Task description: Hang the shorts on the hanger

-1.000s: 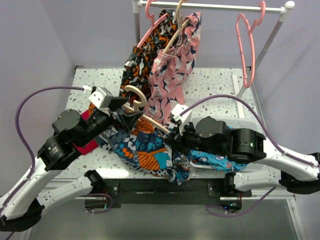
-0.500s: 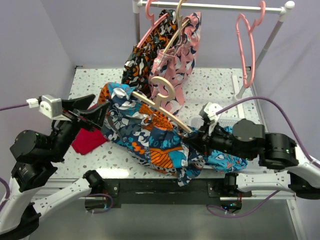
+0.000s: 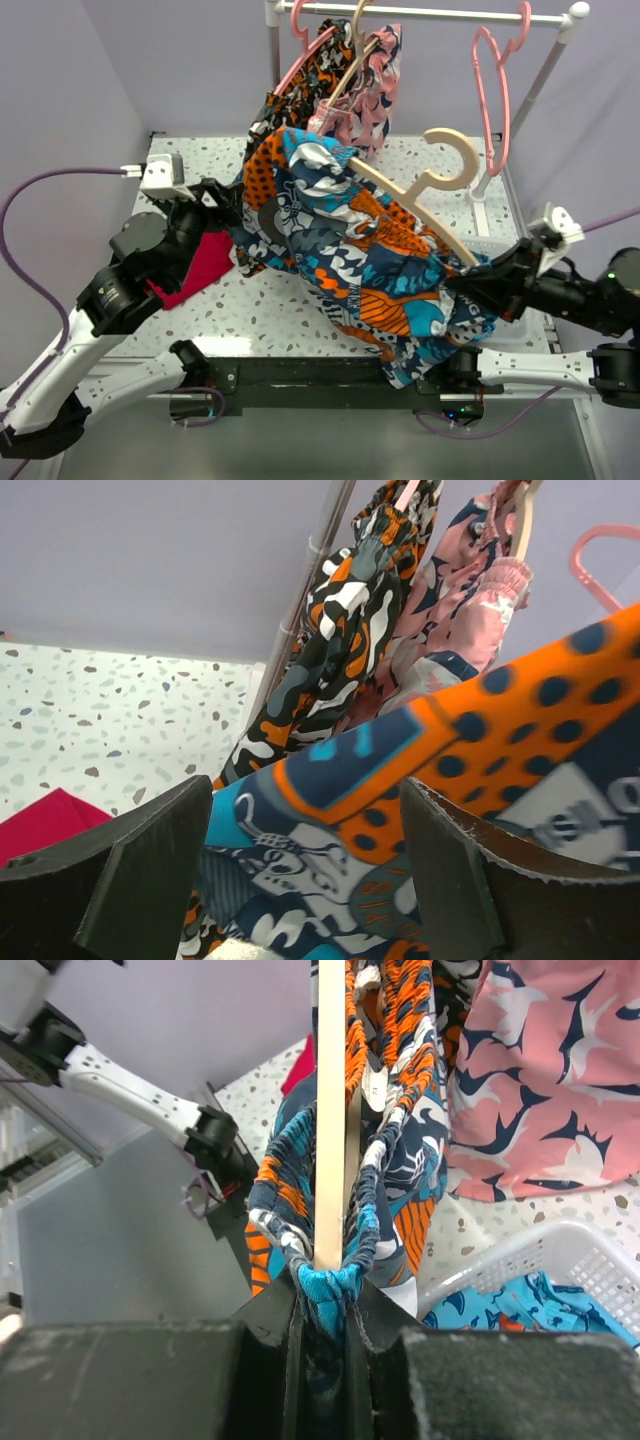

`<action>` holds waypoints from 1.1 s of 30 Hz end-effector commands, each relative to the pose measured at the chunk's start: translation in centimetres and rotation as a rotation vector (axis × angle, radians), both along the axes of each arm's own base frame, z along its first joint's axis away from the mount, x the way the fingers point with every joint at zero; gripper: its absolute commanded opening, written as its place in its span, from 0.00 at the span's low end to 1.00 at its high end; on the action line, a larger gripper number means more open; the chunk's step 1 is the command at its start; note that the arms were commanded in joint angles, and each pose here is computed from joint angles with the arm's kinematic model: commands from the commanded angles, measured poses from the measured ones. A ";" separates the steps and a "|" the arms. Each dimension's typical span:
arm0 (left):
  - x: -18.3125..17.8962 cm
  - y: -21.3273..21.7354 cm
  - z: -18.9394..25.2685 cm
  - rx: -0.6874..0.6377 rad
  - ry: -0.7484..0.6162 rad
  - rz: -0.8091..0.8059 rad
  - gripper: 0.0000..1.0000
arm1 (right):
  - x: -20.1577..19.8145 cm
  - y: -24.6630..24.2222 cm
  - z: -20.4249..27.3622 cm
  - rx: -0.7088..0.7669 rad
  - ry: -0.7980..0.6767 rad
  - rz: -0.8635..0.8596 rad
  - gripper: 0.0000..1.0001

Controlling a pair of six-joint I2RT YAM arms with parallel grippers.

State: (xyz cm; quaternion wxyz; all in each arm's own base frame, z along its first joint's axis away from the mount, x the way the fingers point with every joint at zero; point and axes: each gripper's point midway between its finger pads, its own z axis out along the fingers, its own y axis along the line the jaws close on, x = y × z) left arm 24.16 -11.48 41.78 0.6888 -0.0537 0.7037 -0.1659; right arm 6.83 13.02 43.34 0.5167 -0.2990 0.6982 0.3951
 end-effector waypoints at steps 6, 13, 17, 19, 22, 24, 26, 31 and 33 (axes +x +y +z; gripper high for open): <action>2.4 -2.1 2.1 -0.059 -0.044 0.017 0.81 | -1.8 -4.8 4.2 0.154 -0.014 0.031 0.00; 3.7 -8.9 4.9 -0.020 -0.091 -0.234 0.79 | -2.5 -6.6 5.3 0.215 -0.023 0.047 0.00; 3.3 -13.0 5.4 -0.016 -0.114 -0.413 0.73 | -2.5 -7.3 6.1 0.263 -0.019 0.035 0.00; 2.8 -14.7 5.7 -0.013 -0.119 -0.495 0.72 | -2.5 -7.5 6.3 0.278 -0.020 0.032 0.00; 1.9 -17.0 5.6 -0.008 -0.131 -0.576 0.70 | -2.4 -7.5 6.4 0.287 -0.020 0.021 0.00; 1.4 -18.1 5.6 -0.001 -0.137 -0.609 0.70 | -2.6 -7.4 6.7 0.299 -0.024 0.035 0.00; 0.4 -19.5 5.7 0.006 -0.148 -0.649 0.70 | -2.5 -7.4 6.8 0.307 -0.023 0.028 0.00; -1.4 -22.9 5.0 0.018 -0.140 -0.732 0.70 | -2.3 -7.3 7.0 0.321 -0.025 0.023 0.00; -1.7 -23.6 4.5 0.015 -0.132 -0.751 0.70 | -1.8 -7.5 7.0 0.326 -0.021 -0.009 0.00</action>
